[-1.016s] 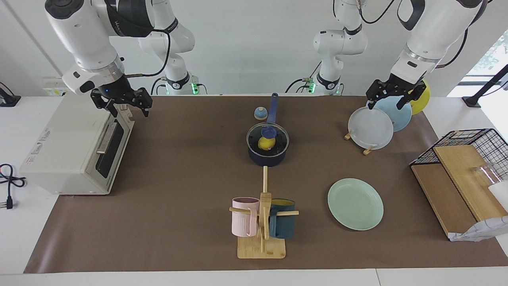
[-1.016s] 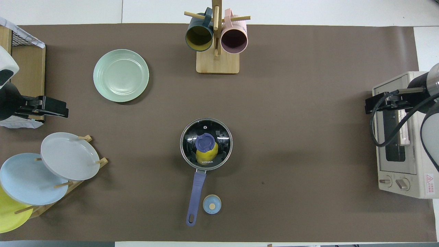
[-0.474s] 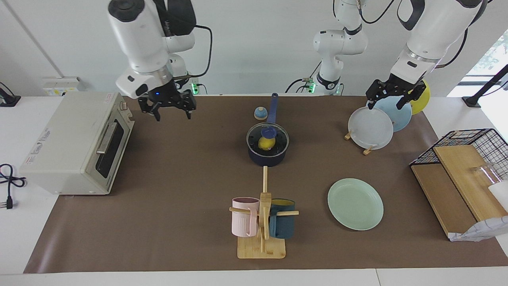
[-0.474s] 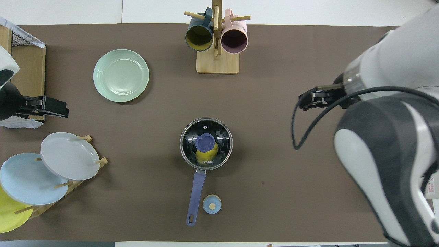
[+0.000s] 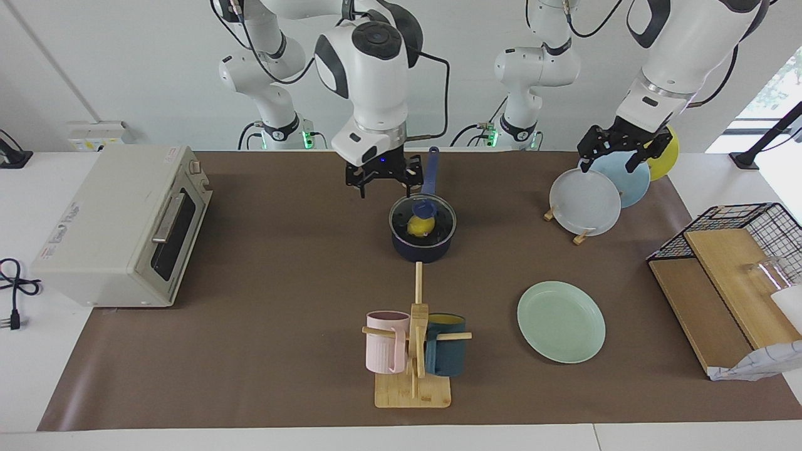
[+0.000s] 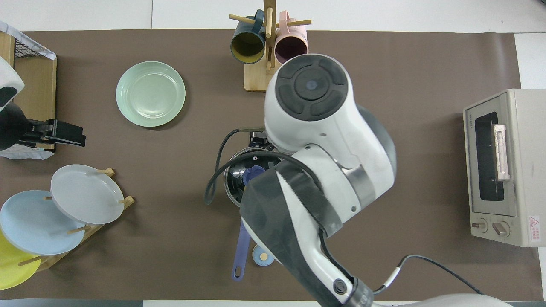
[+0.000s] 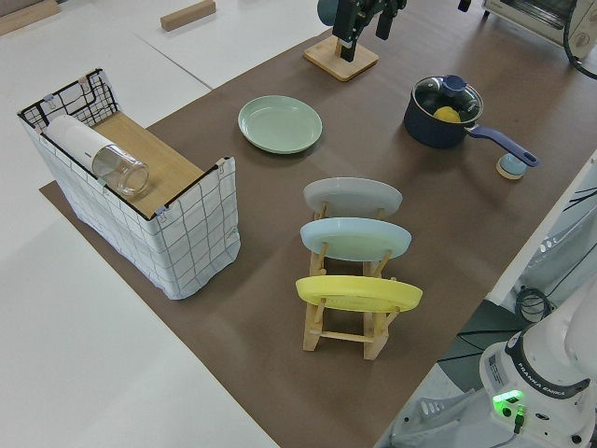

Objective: Transfer potato from pot to plate
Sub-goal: 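Reach the right gripper to the glass lid knob and grasp it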

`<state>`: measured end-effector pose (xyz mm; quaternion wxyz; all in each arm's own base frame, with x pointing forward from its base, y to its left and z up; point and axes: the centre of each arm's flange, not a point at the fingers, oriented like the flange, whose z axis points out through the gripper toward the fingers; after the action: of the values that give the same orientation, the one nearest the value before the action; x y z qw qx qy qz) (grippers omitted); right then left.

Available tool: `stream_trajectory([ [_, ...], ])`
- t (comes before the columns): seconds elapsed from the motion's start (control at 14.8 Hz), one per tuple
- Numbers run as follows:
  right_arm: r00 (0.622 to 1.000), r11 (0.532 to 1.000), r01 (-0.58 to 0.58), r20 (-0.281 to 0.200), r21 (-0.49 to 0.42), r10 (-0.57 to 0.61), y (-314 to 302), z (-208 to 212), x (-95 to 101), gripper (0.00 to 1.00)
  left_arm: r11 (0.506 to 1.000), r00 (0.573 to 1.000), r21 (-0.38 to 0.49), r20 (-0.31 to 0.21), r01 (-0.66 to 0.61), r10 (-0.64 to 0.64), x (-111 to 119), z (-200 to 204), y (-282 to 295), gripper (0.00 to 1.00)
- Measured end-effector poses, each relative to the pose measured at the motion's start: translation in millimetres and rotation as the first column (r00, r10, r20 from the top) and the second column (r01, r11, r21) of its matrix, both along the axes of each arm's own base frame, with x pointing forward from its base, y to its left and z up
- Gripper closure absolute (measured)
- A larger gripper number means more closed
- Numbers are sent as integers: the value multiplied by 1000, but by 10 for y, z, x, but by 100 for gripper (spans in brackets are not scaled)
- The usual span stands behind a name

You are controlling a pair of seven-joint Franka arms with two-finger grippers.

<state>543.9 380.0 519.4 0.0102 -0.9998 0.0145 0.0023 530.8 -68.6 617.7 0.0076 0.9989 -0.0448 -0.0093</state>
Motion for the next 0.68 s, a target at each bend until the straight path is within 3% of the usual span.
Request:
stream_trajectory([
  [0.27, 999, 998, -48, 9, -35, 48, 591, -565, -160, 0, 1000, 1000, 0, -1, 0, 0, -1, -4, -1, 0],
  [0.68, 998, 997, -63, -5, -45, 63, 631, -817, -276, 0, 1000, 1000, 0, -2, 0, 0, -1, -7, -1, 0],
])
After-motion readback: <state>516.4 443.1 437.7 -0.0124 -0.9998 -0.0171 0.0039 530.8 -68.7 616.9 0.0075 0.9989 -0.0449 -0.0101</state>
